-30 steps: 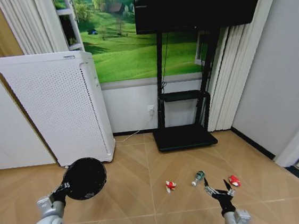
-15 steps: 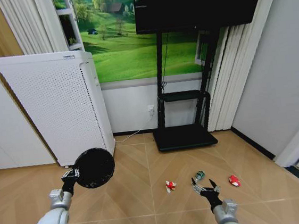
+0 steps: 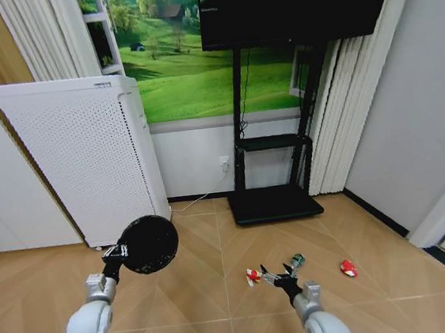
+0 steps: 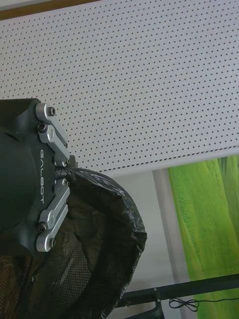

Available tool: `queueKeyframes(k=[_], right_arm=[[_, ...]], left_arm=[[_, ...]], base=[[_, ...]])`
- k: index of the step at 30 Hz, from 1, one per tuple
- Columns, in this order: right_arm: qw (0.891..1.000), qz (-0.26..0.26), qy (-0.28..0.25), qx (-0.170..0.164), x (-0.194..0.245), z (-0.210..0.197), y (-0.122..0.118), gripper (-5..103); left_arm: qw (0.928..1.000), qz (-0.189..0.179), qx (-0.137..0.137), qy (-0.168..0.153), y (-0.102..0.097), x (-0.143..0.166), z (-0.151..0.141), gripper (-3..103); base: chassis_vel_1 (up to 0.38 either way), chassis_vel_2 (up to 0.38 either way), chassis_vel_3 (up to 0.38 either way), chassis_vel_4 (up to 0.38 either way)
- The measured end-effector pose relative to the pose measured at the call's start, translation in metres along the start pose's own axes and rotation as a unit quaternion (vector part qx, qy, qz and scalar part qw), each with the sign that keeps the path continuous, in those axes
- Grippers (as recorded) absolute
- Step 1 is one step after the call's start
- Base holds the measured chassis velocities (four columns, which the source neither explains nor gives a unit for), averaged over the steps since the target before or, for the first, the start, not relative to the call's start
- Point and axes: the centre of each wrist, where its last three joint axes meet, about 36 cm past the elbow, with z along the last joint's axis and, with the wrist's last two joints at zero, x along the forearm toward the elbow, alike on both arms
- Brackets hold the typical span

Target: Pick up the trash bin and place the garbage on the floor into it.

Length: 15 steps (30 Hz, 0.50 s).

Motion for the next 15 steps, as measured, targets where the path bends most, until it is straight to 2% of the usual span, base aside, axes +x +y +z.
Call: queueKeyframes(k=[10, 15], right_arm=[[0.999, -0.027, 0.001, 0.021, -0.008, 0.001, 0.003, 100], [0.999, -0.031, 0.001, 0.027, -0.009, -0.001, 0.001, 100]], left_arm=[[0.9999, -0.009, -0.006, 0.004, 0.012, 0.006, -0.009, 4], [0.9999, -0.013, -0.004, 0.007, 0.014, 0.007, -0.009, 4]], base=[[0.000, 0.000, 0.000, 0.000], [-0.076, 0.072, 0.095, -0.091]])
